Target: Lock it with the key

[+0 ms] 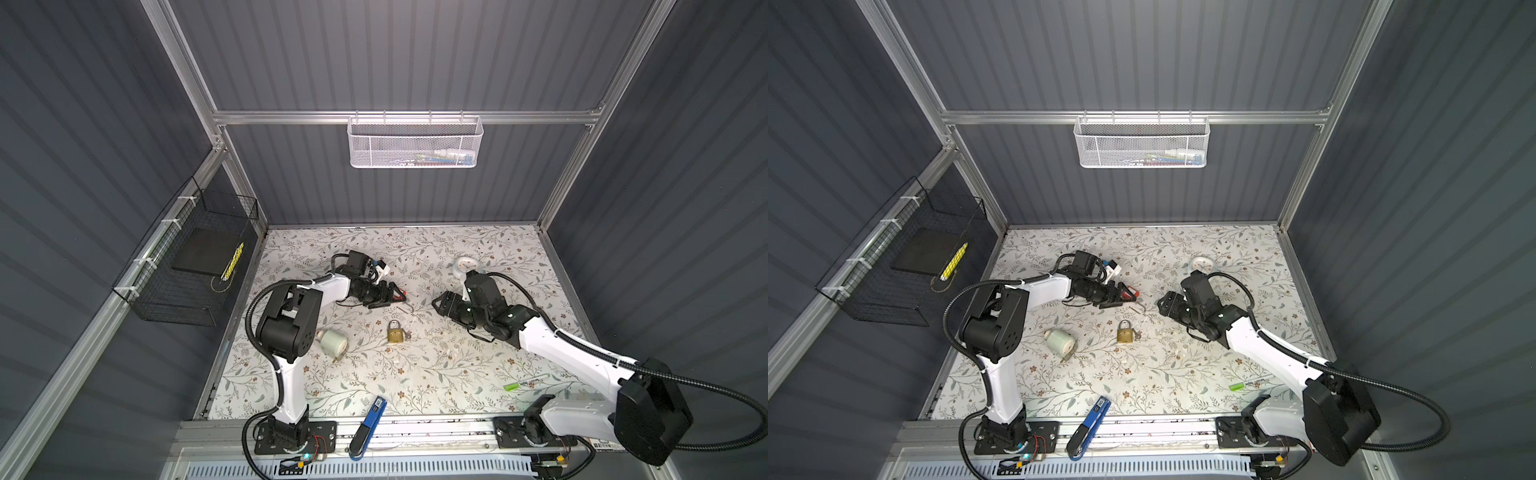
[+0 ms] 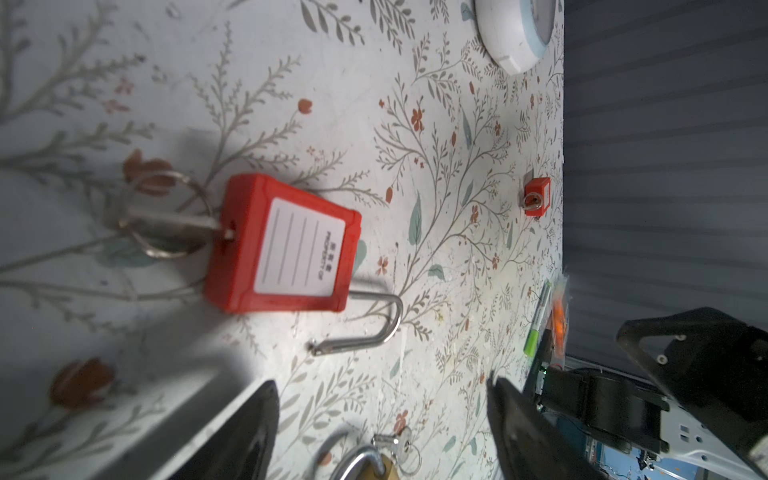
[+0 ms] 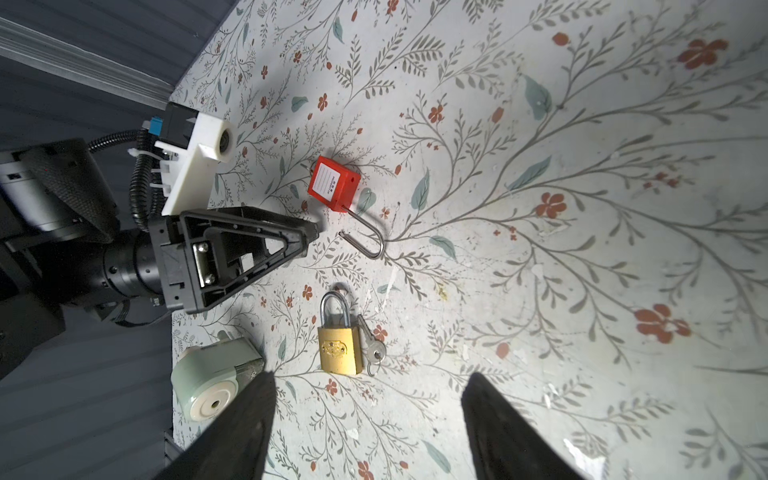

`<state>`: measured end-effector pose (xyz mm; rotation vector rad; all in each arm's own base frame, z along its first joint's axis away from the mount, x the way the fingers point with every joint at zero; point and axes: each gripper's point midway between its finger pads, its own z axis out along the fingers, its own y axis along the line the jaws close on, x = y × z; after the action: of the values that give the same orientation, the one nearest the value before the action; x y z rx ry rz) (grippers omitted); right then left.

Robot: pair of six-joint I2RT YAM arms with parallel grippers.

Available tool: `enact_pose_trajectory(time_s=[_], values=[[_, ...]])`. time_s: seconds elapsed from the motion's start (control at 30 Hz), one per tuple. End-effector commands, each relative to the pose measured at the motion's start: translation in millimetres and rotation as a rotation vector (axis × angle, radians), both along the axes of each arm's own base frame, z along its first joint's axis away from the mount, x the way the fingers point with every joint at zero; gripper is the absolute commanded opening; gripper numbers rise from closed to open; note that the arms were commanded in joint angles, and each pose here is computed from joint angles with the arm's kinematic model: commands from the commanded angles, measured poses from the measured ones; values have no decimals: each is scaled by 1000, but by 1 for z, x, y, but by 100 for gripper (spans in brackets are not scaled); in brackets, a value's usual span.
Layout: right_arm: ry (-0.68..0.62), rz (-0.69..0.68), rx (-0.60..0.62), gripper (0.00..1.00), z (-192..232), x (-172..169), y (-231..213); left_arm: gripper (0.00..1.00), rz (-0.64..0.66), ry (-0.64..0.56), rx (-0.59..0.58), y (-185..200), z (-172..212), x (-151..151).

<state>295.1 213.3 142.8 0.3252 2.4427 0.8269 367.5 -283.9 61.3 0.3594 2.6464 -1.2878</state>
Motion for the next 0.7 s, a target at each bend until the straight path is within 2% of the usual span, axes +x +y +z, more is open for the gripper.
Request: enact_pose_trajectory(time_s=[0.0, 0.17, 0.27, 0.3, 0.43, 0.6, 0.67], values=[[-11, 25, -12, 73, 4, -8, -9, 81, 11, -16, -1, -8, -1, 14], [-15, 6, -7, 73, -2, -19, -20, 81, 9, -20, 4, -17, -6, 25], [-21, 5, 3, 74, -2, -25, -24, 81, 15, -42, 51, -22, -14, 31], [-12, 1, 14, 75, -4, -26, -24, 81, 14, -82, 54, -28, -7, 40], [30, -2, 35, 79, -16, -31, -23, 81, 14, -93, 57, -39, -9, 48], [76, -38, -98, 79, -29, -25, -37, 81, 4, -131, 35, -51, 0, 54], [90, -44, -149, 80, -28, -19, -39, 81, -6, -153, 60, -45, 6, 56]])
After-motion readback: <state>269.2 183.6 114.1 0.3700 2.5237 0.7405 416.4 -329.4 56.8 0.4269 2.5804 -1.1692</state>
